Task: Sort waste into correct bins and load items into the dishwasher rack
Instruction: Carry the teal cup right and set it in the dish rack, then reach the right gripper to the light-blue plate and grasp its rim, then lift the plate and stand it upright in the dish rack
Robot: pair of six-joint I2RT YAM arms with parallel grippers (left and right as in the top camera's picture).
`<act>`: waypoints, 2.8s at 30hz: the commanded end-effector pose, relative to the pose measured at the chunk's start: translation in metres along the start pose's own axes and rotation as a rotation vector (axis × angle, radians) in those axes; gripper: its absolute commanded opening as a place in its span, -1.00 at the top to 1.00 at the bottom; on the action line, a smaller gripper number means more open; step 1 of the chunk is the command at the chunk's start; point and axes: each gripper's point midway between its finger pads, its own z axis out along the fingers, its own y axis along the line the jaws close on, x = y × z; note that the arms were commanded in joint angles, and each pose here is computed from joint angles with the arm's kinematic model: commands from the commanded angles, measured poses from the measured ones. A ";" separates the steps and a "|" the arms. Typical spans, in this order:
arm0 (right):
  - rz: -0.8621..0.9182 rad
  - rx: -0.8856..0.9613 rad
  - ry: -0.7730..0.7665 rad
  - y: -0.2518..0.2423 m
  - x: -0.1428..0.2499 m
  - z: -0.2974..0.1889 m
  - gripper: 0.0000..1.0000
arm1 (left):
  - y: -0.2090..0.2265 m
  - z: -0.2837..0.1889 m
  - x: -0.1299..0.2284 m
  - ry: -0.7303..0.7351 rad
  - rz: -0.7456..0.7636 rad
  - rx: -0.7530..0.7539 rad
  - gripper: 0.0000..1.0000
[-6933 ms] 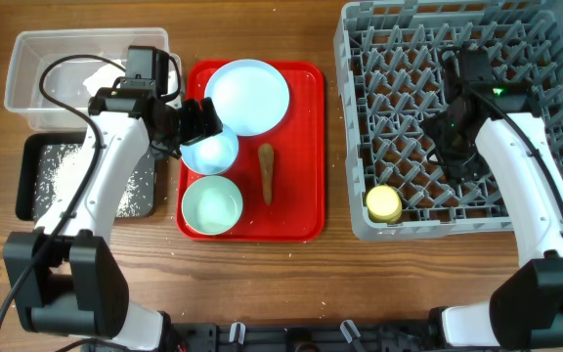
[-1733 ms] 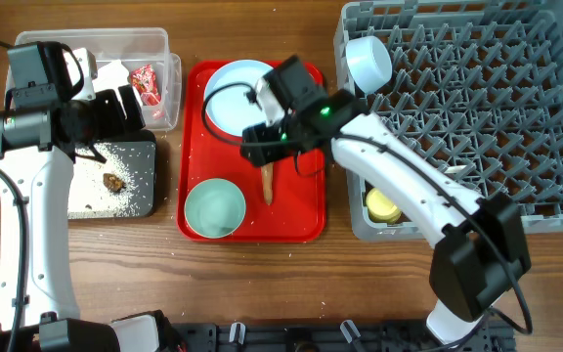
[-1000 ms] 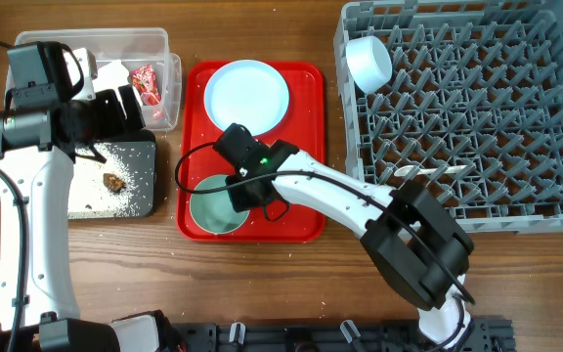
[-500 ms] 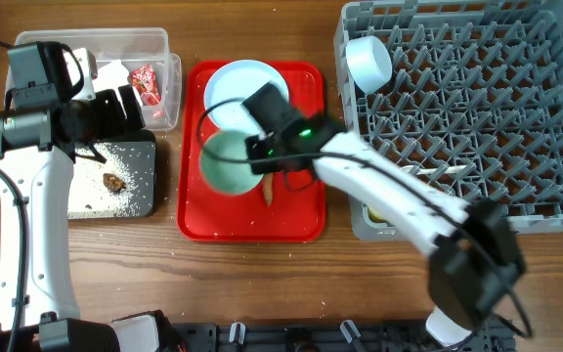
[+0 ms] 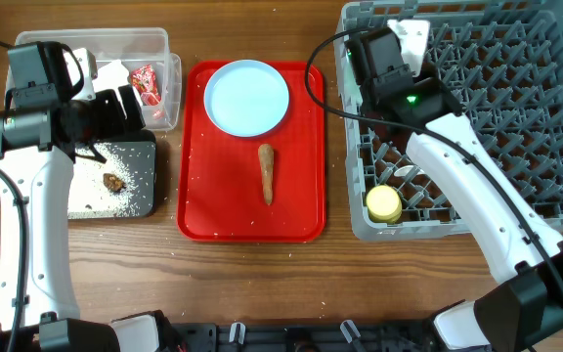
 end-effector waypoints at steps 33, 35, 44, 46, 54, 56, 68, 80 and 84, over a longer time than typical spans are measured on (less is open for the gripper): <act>-0.910 0.055 0.125 0.080 0.076 0.021 -0.15 | 0.002 -0.009 -0.007 -0.033 0.011 -0.004 -1.00; -0.905 0.030 0.131 0.082 0.078 0.020 -0.28 | 0.002 -0.009 -0.007 -0.033 0.011 -0.004 -1.00; -0.670 -0.235 -0.032 0.111 0.010 -0.025 -0.58 | 0.002 -0.009 -0.007 -0.033 0.011 -0.004 -1.00; -0.638 -0.504 -0.026 0.145 0.017 -0.051 -0.58 | 0.002 -0.009 -0.007 -0.033 0.011 -0.004 -1.00; -0.192 -1.061 0.177 0.245 0.047 -0.090 -0.44 | 0.002 -0.009 -0.007 -0.033 0.011 -0.004 -1.00; -0.062 -0.965 0.240 0.252 0.053 -0.066 -0.46 | 0.002 -0.009 -0.007 -0.033 0.011 -0.004 -1.00; 0.086 -0.557 0.428 0.271 0.146 0.052 0.25 | 0.002 -0.009 -0.007 -0.033 0.011 -0.004 -1.00; 0.083 -0.570 0.409 0.279 0.146 0.059 0.92 | 0.002 -0.009 -0.007 -0.033 0.011 -0.004 -1.00; 0.047 -0.655 0.255 0.273 0.074 0.037 0.91 | 0.002 -0.009 -0.007 -0.033 0.011 -0.004 -1.00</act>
